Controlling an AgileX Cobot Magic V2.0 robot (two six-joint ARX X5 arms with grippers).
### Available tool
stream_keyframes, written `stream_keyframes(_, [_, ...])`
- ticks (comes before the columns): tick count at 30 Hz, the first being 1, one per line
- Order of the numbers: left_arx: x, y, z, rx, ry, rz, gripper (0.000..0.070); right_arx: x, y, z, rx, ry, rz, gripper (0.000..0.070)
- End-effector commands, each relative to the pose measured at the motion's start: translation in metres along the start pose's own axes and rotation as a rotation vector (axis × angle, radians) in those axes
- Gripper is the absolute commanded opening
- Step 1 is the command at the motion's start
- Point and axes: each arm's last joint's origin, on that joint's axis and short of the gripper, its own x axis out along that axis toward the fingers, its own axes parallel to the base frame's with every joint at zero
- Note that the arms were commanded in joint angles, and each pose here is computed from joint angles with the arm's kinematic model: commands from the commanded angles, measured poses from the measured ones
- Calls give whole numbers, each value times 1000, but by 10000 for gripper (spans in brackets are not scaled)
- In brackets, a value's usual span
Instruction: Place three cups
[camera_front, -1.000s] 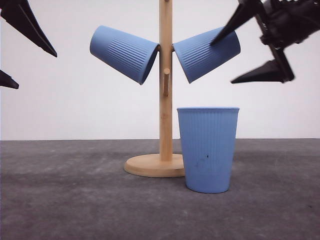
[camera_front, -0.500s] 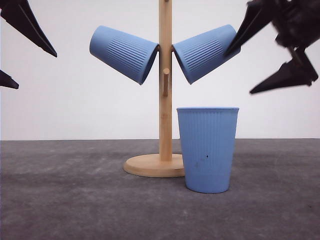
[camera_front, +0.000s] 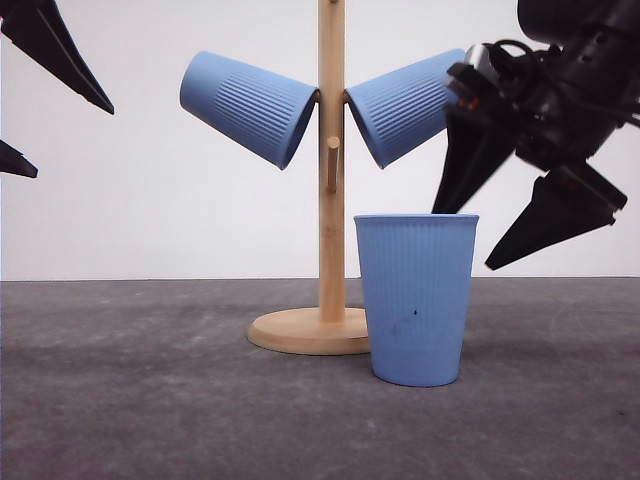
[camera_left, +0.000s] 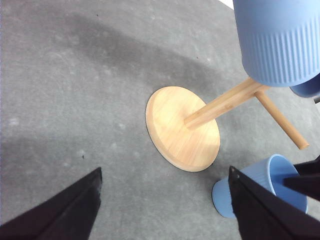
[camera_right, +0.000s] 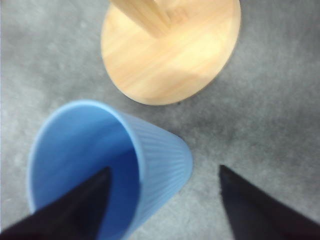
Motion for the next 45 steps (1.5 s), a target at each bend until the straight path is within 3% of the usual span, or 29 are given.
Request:
stream_keyframes(1, [-1, -3, 4, 9, -16, -10, 469, 5, -1, -2, 17, 9, -4, 263])
stream_keyframes(5, [-1, -3, 4, 10, -11, -10, 472, 9, -3, -12, 34, 62, -9, 7])
stream_keyframes(6, [-1, -3, 3, 13, 1, -18, 474, 9, -3, -13, 39, 75, 0, 0])
stream_keyframes(11, [-1, -4, -5, -3, 137, -112, 476, 4, 4, -18, 51, 123, 125, 0])
stream_keyframes(16, [-3, -8, -12, -32, 301, -283, 488, -1, 19, -21, 15, 145, 255, 0])
stream_keyframes(21, [3, -14, -19, -21, 442, -438, 593, 3, 35, -27, -21, 207, 374, 0])
stream_keyframes(28, [33, -27, -33, 155, 566, -594, 599, 10, 58, -36, -94, 268, 461, 0])
stream_keyframes(32, [50, -37, -40, 285, 569, -728, 600, 12, 66, -39, -115, 299, 528, 0])
stream_keyframes(41, [67, -61, -58, 553, 538, -1057, 605, 12, 69, -38, -123, 292, 559, 0])
stream_keyframes(45, [69, -67, -63, 579, 540, -1080, 598, 12, 69, -37, -122, 288, 568, 0])
